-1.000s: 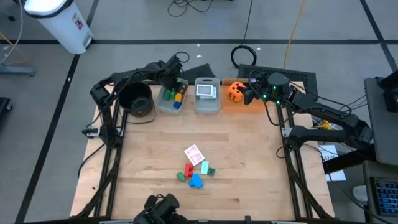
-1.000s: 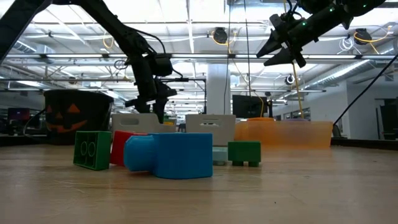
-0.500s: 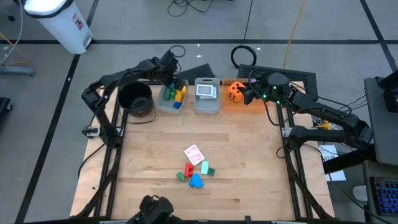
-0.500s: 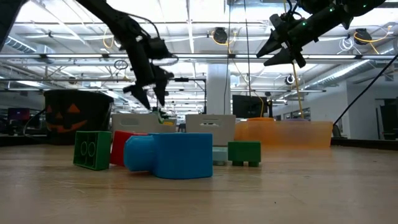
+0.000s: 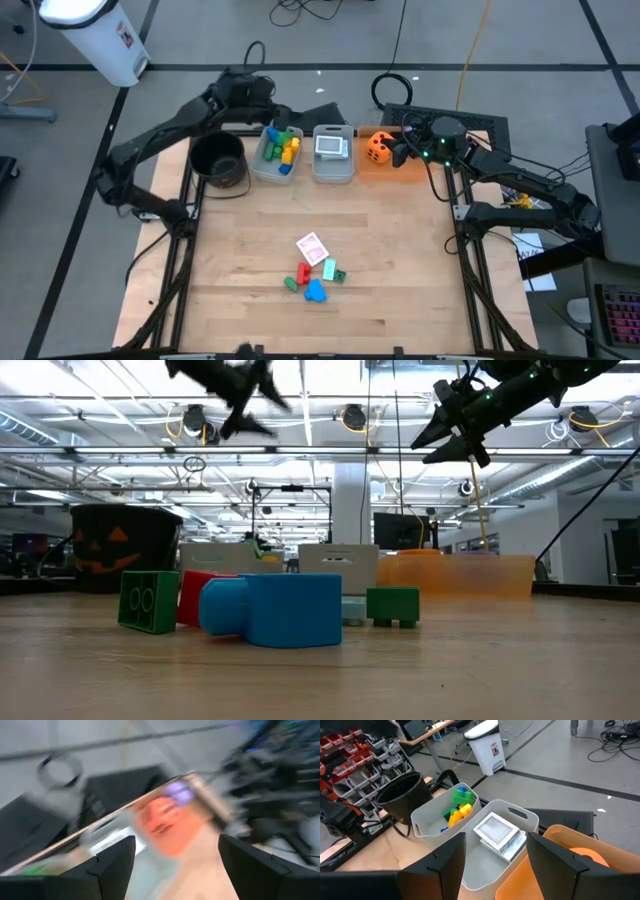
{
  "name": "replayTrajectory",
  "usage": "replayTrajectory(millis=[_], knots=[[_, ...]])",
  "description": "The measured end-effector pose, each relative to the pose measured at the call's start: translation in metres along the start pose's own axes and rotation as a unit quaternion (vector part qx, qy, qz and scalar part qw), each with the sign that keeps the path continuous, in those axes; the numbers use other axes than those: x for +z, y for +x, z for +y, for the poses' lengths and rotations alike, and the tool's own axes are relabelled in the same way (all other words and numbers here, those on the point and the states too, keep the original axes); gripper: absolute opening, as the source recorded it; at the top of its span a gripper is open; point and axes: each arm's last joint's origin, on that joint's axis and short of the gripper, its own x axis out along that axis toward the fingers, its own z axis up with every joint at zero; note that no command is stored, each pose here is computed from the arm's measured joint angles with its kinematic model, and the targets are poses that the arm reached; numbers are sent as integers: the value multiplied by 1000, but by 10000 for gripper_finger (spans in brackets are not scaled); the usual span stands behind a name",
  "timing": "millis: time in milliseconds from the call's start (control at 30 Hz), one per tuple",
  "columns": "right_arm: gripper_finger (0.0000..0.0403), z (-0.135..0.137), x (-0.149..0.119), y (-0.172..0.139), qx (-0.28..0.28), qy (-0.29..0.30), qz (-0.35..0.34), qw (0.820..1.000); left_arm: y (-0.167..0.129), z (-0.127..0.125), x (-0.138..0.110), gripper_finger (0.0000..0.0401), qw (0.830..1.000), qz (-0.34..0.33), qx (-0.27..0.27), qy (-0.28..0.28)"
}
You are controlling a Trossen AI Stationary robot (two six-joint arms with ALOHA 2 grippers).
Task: Pick & Place Toys
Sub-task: Put the green game piece into the left gray bin
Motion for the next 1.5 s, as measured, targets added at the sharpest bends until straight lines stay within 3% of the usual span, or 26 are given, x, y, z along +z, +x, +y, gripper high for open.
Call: replayTrajectory(millis=[233,367,667,1067,1333,1500], knots=[[199,0,-1,0,-1,13,6,1000,-10,-78,-3,294,985,-131,-96,53],[199,-1,-3,0,-5,13,16,1000,-8,-116,-15,294,972,-174,-145,62],[199,-2,-8,0,3,35,47,998,3,-169,-68,294,981,-153,-96,66],[199,15,-15,-2,130,17,102,986,-3,-184,-141,294,996,-37,-84,7],[199,71,-34,-12,229,-29,107,967,-5,-183,-178,294,995,36,-90,21],[199,110,-55,-19,236,-51,114,964,-17,-185,-201,294,985,122,-115,33]])
